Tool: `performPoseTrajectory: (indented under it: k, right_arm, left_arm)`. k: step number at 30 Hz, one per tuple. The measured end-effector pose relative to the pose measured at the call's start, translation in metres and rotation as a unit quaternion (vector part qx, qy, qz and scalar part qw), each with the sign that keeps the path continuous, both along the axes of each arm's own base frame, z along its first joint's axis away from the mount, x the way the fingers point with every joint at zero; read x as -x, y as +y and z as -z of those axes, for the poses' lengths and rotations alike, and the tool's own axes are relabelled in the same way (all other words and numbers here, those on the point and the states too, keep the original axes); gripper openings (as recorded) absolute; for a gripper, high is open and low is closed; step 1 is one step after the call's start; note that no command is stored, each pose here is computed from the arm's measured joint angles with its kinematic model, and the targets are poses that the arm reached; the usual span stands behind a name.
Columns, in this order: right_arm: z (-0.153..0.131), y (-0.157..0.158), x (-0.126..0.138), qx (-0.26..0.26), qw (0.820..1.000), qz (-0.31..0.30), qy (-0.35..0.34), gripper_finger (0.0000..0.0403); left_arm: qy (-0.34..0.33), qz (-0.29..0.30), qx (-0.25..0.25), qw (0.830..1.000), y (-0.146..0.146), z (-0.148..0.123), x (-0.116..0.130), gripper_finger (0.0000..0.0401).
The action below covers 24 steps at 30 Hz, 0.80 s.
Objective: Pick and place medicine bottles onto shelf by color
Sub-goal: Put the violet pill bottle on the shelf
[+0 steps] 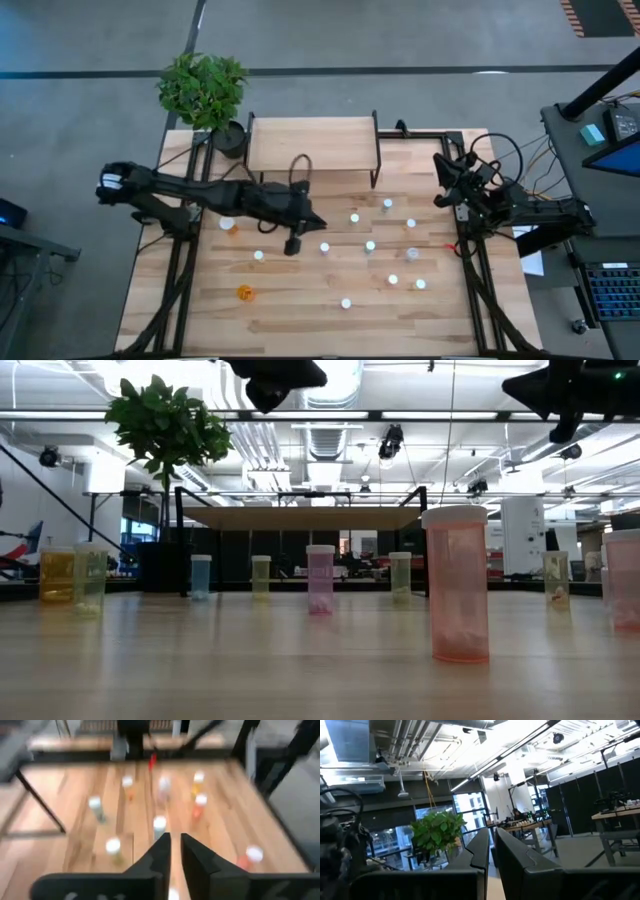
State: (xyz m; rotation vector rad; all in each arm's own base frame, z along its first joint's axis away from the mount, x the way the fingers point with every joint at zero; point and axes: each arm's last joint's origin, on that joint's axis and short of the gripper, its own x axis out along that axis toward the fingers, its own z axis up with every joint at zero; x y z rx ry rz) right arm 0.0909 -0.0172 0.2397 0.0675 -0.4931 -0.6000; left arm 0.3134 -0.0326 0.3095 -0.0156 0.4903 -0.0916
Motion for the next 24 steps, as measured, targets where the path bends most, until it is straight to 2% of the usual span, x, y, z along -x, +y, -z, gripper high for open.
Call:
performPoseTrajectory:
  k: [4,7,13,20,24]
  right_arm:
    - [-0.001,0.000,0.000,0.006,1.000,0.004,0.002,0.0022]
    - [-0.001,0.000,0.000,-0.003,1.000,-0.002,-0.002,0.0022]
    - [0.005,0.000,-0.004,-0.034,0.999,-0.019,0.012,0.0022]
    - [0.011,0.000,-0.007,-0.055,0.998,-0.028,0.033,0.0022]
    - [0.011,0.000,-0.007,-0.055,0.998,-0.029,0.033,0.0022]
  left_arm:
    - [0.081,0.005,-0.031,0.996,0.000,0.000,-0.016,0.0087]
    - [0.099,0.001,-0.037,0.994,0.000,-0.004,-0.029,0.0138]
    - [0.151,0.020,-0.057,0.987,-0.007,0.021,-0.046,0.0226]
    - [0.225,0.034,-0.057,0.972,-0.026,0.054,-0.053,0.0244]
    - [0.235,0.018,-0.086,0.968,-0.036,0.069,-0.059,0.0244]
